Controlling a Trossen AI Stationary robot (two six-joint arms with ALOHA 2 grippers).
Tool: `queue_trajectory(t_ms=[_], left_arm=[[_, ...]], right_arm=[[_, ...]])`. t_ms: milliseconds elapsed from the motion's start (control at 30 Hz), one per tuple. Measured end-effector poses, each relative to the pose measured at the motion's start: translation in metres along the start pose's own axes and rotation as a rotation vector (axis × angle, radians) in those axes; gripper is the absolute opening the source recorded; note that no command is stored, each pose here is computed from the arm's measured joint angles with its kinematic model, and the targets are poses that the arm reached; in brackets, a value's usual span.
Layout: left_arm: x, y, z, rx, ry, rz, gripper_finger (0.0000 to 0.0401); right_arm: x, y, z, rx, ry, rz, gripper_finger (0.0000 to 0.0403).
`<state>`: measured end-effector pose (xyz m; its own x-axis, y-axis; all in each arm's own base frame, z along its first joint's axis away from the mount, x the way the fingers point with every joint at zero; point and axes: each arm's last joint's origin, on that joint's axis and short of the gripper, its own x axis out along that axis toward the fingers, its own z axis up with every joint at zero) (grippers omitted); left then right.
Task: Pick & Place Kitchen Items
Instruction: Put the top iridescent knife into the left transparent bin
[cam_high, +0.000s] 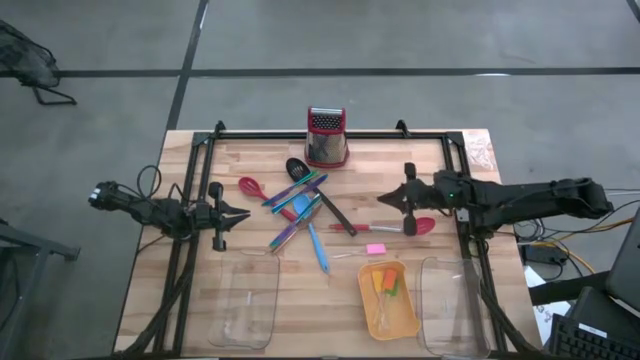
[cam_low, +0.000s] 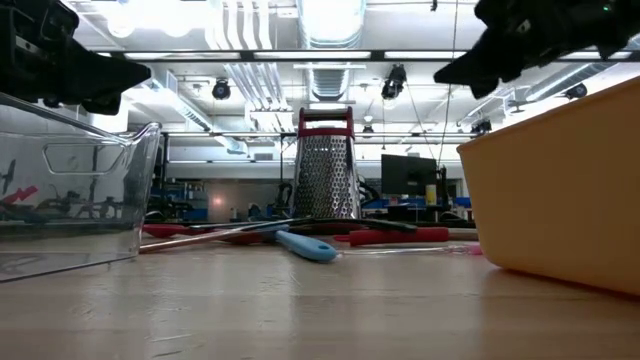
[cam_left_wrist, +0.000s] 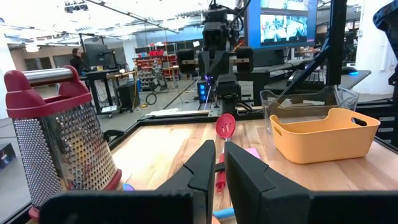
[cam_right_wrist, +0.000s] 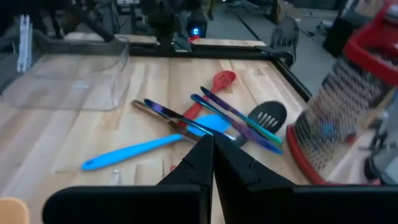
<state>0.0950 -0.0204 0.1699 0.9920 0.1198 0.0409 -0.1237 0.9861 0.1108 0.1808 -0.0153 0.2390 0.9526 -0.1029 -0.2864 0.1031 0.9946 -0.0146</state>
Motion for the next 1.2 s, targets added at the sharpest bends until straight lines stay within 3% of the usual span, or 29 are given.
queue_trajectory(t_ms=[500, 1067, 1200], left_arm=[[0.0, 0.0, 0.0, 0.0, 0.0, 0.0, 0.0042], [0.0, 0.0, 0.0, 0.0, 0.0, 0.0, 0.0042], [0.0, 0.0, 0.0, 0.0, 0.0, 0.0, 0.0042]], right_arm=[[-0.029, 0.0, -0.029, 0.013, -0.268, 0.007, 0.0008], [-0.027, 0.0, -0.059, 0.012, -0.201, 0.007, 0.0008], [-0.026, 0.0, -0.06, 0.07, -0.203, 0.013, 0.0008]])
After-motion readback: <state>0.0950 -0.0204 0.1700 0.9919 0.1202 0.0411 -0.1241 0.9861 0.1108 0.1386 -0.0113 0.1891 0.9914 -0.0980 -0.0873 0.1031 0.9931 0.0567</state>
